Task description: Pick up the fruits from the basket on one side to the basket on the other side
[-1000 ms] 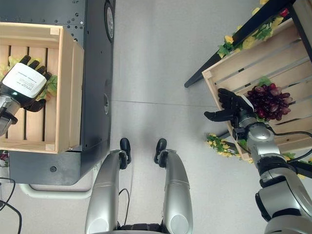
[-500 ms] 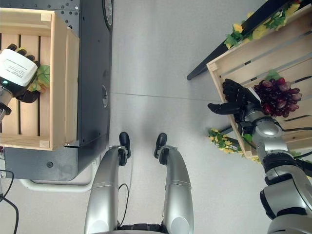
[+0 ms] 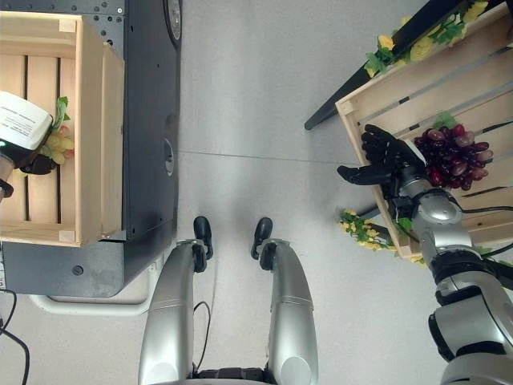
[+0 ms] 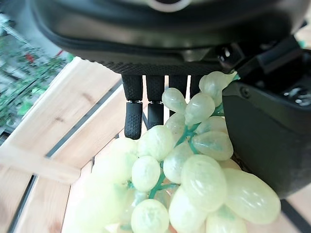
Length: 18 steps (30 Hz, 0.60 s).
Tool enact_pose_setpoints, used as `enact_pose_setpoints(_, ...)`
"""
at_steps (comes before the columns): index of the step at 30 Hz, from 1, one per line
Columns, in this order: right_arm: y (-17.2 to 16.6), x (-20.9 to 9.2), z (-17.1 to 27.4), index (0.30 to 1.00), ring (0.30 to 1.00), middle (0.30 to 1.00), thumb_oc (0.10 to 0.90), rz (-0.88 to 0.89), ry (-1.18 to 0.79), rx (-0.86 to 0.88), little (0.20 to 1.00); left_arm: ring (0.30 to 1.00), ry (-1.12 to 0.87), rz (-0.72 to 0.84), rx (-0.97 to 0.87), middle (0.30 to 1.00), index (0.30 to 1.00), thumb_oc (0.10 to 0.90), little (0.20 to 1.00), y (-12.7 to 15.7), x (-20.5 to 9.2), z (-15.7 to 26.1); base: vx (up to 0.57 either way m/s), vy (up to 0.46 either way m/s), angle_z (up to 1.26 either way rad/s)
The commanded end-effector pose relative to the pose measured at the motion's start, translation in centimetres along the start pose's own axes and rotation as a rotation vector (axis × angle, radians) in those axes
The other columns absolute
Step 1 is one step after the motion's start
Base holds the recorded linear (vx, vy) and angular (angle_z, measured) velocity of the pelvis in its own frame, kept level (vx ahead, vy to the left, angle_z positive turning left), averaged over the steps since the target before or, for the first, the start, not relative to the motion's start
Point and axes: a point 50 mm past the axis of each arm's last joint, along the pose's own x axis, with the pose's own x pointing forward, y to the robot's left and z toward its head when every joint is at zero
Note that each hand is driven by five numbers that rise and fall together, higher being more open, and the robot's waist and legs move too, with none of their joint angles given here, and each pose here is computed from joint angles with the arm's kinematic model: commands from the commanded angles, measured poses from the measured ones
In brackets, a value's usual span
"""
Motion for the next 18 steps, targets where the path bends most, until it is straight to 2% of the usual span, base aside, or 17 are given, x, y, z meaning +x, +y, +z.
enact_pose_setpoints(1, 2.3, 0.8, 3.7, 0.9, 0.9, 0.9, 0.8, 0.156, -0.21, 0.038, 0.9, 0.3, 0.416, 0.209, -0.391, 0.3, 0.3, 0.4, 0.3, 2.5, 0.4, -5.0, 0.0, 0.0, 0.0)
enact_pose_setpoints(2, 2.4, 0.8, 3.7, 0.9, 0.9, 0.9, 0.8, 0.158, -0.211, 0.041, 0.9, 0.3, 0.432, 0.216, -0.429, 0.3, 0.3, 0.4, 0.3, 2.5, 0.4, -5.0, 0.02, -0.037, 0.0)
enact_pose_setpoints(5, 3.8, 0.8, 3.3, 0.9, 0.9, 0.9, 0.8, 0.177, -0.218, 0.069, 0.9, 0.3, 0.526, 0.263, -0.769, 0.3, 0.3, 0.4, 0.3, 2.7, 0.4, -5.4, 0.01, -0.05, -0.03)
enact_pose_setpoints(6, 4.0, 0.7, 2.9, 0.9, 0.9, 0.9, 0.8, 0.181, -0.208, 0.073, 0.9, 0.3, 0.528, 0.259, -0.803, 0.3, 0.3, 0.4, 0.3, 2.6, 0.3, -5.2, -0.02, -0.044, -0.03)
enact_pose_setpoints(7, 4.8, 0.7, 2.8, 0.9, 0.9, 0.9, 0.8, 0.193, -0.216, 0.089, 0.9, 0.3, 0.507, 0.254, -1.047, 0.3, 0.3, 0.4, 0.3, 2.8, 0.7, -4.6, 0.03, -0.033, -0.03)
enact_pose_setpoints(10, 6.2, 0.3, 2.1, 0.9, 0.9, 0.9, 0.8, 0.211, -0.203, 0.105, 0.9, 0.3, 0.416, 0.156, -1.315, 0.3, 0.3, 0.4, 0.3, 2.5, 1.2, -2.4, 0.02, -0.029, -0.02)
enact_pose_setpoints(12, 6.8, 0.2, 1.8, 0.9, 0.9, 0.9, 0.8, 0.218, -0.19, 0.098, 0.9, 0.3, 0.392, 0.148, -1.424, 0.3, 0.3, 0.4, 0.3, 2.3, 1.0, -1.6, 0.05, -0.006, 0.02)
enact_pose_setpoints(13, 7.5, -0.1, 1.3, 0.9, 0.9, 0.9, 0.8, 0.223, -0.171, 0.095, 0.9, 0.3, 0.372, 0.13, -1.56, 0.3, 0.3, 0.4, 0.3, 2.1, 0.8, -0.6, 0.07, 0.012, 0.01)
enact_pose_setpoints(18, 8.3, -1.2, -0.9, 0.9, 0.9, 0.9, 0.8, 0.218, -0.106, 0.091, 0.9, 0.3, 0.32, 0.104, -1.763, 0.3, 0.3, 0.4, 0.3, 1.2, -0.5, 1.5, 0.09, 0.005, -0.02)
